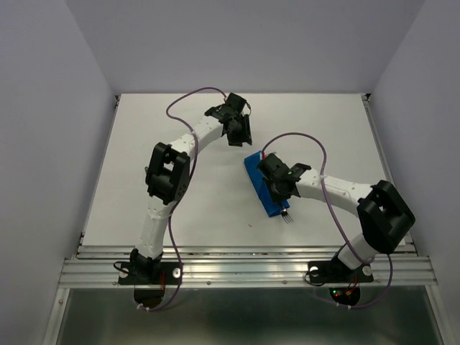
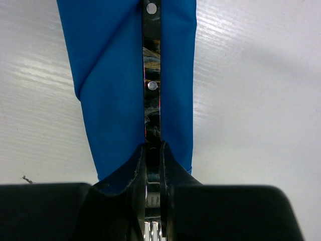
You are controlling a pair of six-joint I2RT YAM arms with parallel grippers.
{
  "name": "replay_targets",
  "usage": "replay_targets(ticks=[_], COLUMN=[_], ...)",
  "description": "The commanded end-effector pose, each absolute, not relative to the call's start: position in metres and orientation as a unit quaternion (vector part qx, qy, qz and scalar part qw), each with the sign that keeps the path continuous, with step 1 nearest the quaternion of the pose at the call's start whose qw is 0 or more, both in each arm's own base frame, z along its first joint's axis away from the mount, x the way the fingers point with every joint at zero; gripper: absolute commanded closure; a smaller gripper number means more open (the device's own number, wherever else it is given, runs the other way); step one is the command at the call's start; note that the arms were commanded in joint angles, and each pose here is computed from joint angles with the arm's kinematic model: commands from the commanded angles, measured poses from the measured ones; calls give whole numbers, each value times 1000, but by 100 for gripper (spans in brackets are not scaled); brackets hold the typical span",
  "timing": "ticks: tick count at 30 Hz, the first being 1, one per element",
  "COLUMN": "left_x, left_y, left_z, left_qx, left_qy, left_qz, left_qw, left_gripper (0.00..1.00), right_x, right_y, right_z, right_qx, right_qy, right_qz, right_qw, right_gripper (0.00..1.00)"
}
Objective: Fold the napkin into a case and place the utensils inside
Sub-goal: Stuff the fork into the folded napkin.
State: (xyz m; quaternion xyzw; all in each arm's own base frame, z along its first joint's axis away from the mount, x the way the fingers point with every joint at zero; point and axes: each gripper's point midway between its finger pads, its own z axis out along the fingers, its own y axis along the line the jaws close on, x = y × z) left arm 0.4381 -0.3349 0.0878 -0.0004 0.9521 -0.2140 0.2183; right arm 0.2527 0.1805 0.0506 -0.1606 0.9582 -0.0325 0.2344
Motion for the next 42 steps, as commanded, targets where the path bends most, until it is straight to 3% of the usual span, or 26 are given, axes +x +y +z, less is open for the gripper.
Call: replay_targets(ticks=[1, 23, 42], left_x=[451, 451, 445], left_y=[-335, -340, -347], left_z=[93, 43, 36], left_qx=[7, 32, 42], left_qy=[950, 959, 958], left_qz=[-210, -213, -227], left_qw=[232, 184, 172], left_gripper=[50, 51, 51], right_x=[272, 318, 343], right_y=[195, 200, 201], right_z=[67, 68, 59], right_qx=[-162, -190, -173], right_qy=[950, 931, 924], right_qz=[-15, -40, -45], right_qw=[265, 309, 339], right_gripper=[99, 99, 99])
